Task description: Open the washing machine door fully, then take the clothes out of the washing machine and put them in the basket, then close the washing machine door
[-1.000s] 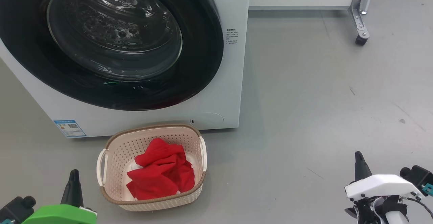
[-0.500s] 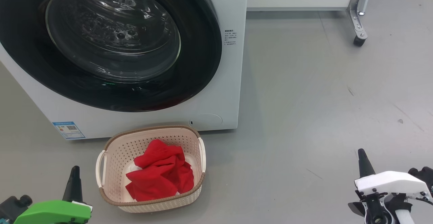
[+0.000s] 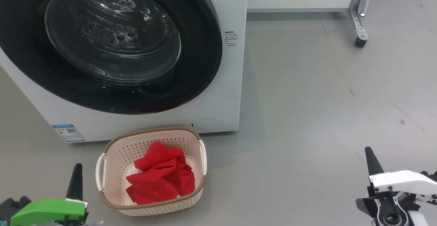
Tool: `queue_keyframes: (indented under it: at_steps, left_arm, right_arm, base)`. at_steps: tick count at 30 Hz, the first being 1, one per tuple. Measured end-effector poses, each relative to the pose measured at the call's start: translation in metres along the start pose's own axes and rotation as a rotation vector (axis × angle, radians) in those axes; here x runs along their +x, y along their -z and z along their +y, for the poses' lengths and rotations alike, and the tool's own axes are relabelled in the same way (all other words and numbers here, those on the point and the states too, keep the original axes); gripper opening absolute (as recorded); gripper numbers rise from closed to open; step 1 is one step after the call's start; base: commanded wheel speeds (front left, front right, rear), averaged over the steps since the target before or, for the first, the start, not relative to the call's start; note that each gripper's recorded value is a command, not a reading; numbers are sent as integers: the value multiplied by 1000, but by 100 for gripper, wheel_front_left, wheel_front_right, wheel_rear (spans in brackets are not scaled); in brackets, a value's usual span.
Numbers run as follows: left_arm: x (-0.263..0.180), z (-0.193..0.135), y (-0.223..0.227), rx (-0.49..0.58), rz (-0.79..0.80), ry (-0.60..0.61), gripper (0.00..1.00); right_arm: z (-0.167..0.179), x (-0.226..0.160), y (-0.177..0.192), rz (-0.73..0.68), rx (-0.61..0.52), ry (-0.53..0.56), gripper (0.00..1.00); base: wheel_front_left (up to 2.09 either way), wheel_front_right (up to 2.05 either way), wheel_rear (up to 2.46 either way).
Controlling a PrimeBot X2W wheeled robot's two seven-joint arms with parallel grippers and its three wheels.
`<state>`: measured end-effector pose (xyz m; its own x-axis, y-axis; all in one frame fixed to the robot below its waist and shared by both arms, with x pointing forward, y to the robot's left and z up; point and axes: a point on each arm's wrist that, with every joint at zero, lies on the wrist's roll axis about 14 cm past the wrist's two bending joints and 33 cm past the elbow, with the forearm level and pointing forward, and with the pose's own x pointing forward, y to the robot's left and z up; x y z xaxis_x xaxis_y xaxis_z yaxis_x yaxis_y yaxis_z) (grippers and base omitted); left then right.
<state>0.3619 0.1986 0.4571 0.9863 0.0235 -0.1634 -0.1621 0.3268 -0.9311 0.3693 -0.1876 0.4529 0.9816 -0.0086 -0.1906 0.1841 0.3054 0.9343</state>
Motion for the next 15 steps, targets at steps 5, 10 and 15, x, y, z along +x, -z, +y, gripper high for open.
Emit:
queue_keyframes:
  at_steps: [5, 10, 15]
  left_arm:
    - [1, -3, 0, -65, 4, 10, 0]
    - [3, -7, 1, -129, 12, 23, 0]
    - [6, -13, 1, -194, 19, 41, 0]
  right_arm:
    - [1, 0, -4, -4, 65, -5, 0]
    - [7, 1, -9, -14, 128, -31, 0]
    - [8, 1, -13, -18, 192, -39, 0]
  base:
    - [0, 0, 0]
    - [0, 0, 0]
    - [0, 0, 0]
